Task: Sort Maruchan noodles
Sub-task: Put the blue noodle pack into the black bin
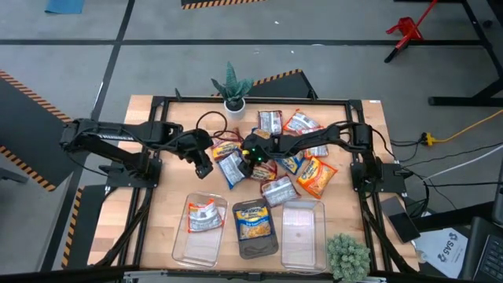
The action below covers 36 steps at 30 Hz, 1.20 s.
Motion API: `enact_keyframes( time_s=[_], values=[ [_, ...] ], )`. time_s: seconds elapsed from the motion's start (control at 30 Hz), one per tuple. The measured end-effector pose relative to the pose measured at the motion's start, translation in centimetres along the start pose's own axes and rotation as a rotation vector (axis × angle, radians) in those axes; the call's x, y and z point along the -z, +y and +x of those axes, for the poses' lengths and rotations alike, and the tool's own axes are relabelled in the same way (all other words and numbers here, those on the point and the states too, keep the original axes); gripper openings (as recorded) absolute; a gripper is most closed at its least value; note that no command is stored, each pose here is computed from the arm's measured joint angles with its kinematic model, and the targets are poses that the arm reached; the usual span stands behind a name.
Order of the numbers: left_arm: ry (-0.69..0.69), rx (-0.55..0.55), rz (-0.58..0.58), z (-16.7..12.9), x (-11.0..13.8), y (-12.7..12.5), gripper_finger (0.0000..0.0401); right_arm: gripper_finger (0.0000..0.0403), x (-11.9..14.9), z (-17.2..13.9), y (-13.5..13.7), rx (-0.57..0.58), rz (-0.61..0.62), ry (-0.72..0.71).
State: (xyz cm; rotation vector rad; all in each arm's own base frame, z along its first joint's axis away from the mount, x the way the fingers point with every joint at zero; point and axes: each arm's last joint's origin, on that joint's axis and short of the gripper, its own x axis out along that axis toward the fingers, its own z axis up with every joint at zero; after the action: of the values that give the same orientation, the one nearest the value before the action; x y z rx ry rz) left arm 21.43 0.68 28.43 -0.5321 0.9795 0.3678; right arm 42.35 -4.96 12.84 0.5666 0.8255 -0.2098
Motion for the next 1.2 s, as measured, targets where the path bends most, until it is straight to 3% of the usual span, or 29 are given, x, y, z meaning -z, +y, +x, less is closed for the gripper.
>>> enact_keyframes(
  time_s=[0.3, 0.37, 0.57, 0.7, 1.03, 1.2],
  values=[
    [-0.031, -0.042, 0.002, 0.0, -0.1, 0.1, 0.0149, 0.0042, -0.1, -0.1, 0.2, -0.052, -0.002, 0.012],
    [-0.032, -0.041, 0.002, 0.0, -0.1, 0.1, 0.0149, 0.0012, -0.1, -0.1, 0.3, -0.057, -0.004, 0.012],
    [-0.04, -0.035, -0.025, -0.2, -0.1, 0.2, 0.0149, 0.0001, -0.5, -0.6, 0.6, -0.056, 0.004, 0.018],
    [-0.077, -0.016, -0.058, -1.0, 0.0, 0.2, 0.0149, 0.0001, -2.2, -2.1, 1.3, -0.066, -0.008, -0.048],
    [-0.337, -0.069, -0.202, -4.9, 0.5, 1.5, 0.0149, 0.0001, -4.3, -5.9, 2.2, -0.088, -0.011, -0.153],
    [-0.408, -0.097, -0.22, -5.0, 0.6, 1.9, 0.0149, 0.0001, -4.7, -6.9, 2.7, -0.115, -0.018, -0.172]
  ],
)
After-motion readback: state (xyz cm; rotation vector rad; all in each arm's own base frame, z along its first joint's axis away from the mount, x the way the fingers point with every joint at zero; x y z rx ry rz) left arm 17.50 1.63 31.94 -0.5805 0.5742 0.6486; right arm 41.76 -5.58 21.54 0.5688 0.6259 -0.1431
